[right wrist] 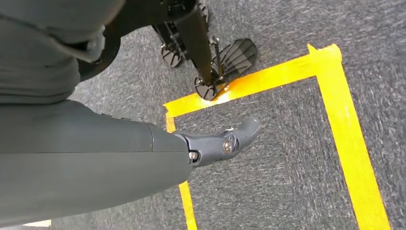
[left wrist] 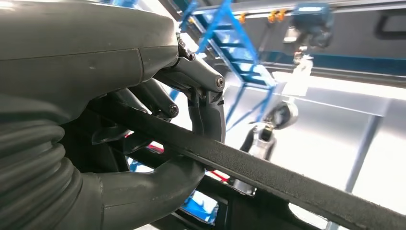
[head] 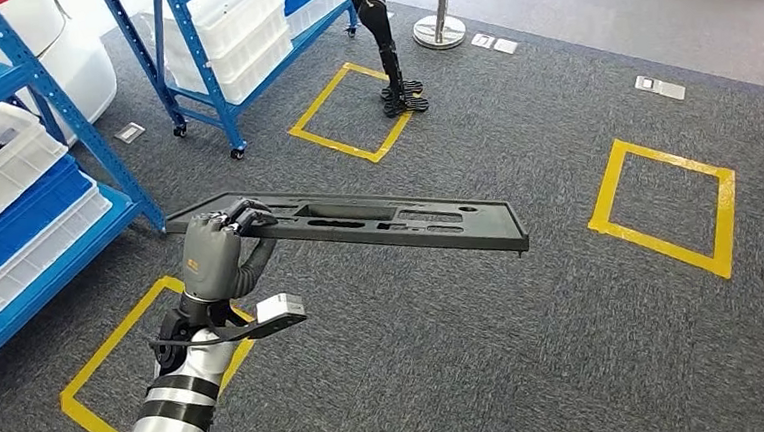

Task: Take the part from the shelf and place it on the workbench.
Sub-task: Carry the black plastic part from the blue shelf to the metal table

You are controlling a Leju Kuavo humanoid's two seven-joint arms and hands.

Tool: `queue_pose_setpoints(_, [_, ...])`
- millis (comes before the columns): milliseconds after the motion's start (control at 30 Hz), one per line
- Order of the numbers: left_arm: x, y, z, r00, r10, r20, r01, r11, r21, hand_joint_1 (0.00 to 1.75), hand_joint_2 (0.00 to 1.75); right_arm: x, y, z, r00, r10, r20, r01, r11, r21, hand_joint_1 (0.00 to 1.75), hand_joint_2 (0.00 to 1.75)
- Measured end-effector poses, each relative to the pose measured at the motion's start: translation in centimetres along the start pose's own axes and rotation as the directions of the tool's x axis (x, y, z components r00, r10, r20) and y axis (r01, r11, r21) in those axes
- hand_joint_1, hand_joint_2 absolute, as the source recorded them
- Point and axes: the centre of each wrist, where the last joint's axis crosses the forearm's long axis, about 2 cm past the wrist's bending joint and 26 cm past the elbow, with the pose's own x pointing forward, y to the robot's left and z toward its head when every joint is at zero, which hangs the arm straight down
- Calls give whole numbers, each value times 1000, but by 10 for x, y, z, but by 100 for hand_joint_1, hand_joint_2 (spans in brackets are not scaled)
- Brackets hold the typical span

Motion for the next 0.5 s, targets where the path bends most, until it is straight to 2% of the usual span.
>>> queue_pose_setpoints(500, [-4,5,0,1000,-23,-8,23,1000,13,175,175,0,0,0,1000,5,4,-5,1000,1,0,0])
